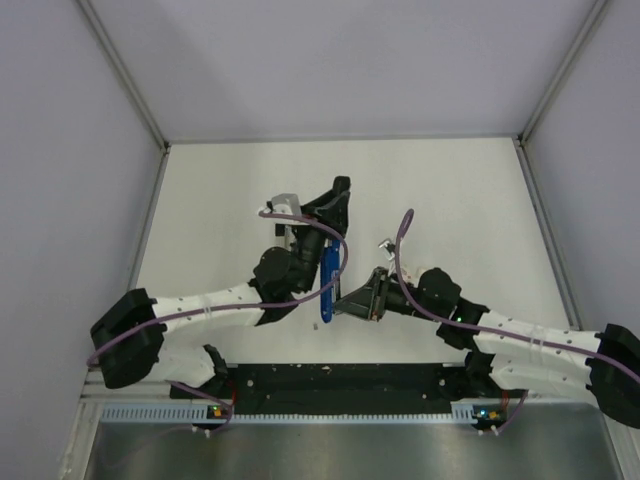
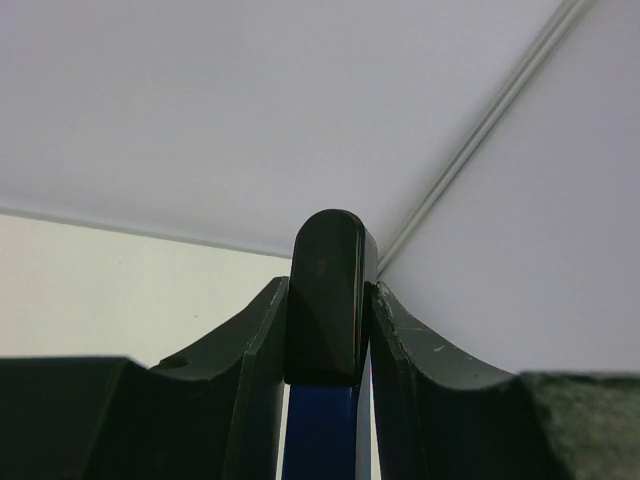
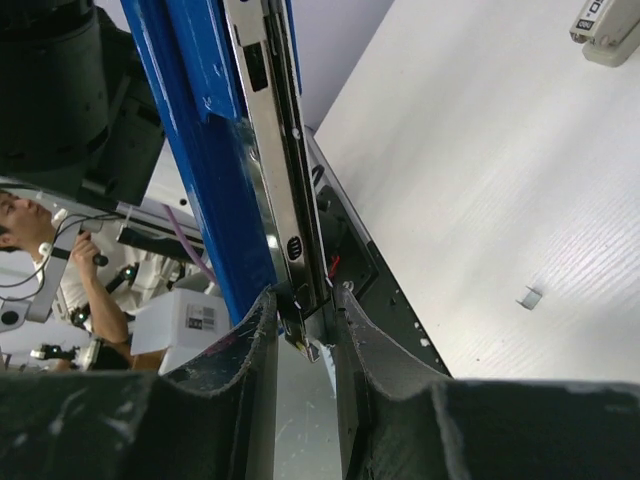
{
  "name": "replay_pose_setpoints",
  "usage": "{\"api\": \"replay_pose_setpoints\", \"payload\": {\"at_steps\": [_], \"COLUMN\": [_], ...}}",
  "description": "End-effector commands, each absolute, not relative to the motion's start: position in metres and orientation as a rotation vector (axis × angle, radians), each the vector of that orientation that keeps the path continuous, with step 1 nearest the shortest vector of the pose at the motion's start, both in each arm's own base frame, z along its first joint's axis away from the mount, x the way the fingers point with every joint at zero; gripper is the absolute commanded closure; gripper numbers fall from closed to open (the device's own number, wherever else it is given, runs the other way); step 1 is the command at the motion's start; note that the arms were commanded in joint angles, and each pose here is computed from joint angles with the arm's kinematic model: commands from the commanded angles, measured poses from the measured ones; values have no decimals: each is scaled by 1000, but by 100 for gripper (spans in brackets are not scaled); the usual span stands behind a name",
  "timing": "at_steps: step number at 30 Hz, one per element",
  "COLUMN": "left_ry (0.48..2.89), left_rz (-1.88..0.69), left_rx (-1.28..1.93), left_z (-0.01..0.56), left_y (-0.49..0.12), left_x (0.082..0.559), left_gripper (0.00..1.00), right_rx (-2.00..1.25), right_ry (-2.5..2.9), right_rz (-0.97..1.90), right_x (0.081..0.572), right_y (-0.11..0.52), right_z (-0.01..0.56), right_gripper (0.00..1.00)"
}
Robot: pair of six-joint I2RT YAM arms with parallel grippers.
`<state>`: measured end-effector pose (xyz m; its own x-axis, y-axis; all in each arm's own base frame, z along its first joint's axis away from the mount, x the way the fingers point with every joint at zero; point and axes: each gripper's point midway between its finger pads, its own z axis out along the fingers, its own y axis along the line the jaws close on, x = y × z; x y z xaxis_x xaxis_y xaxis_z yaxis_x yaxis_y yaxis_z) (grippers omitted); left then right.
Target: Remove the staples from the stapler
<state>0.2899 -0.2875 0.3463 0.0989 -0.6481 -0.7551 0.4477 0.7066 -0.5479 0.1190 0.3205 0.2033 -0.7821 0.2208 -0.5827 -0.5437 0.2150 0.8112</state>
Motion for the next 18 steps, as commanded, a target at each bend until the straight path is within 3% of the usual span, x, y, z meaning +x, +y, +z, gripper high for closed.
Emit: {"api": "replay_pose_setpoints", "payload": {"at_steps": [1,12,18], "left_ry": [1182,1187,1205], "left_rz": [-649,-514,-492], "left_rx": [-129,7,31], "left_z": [363,348,336], "left_y": [-303,-336,-340], "left_x": [288,291,292], "left_gripper": [100,100,100], "right_rx": [-150,-186,-196], "right_ry": [1822,1863,1855], "right_rz": [1617,1468,1419], "right_x": [144,160,173], "right_y": [327,328,329], "right_z": [227,218,214], "right_gripper": [84,61,60]}}
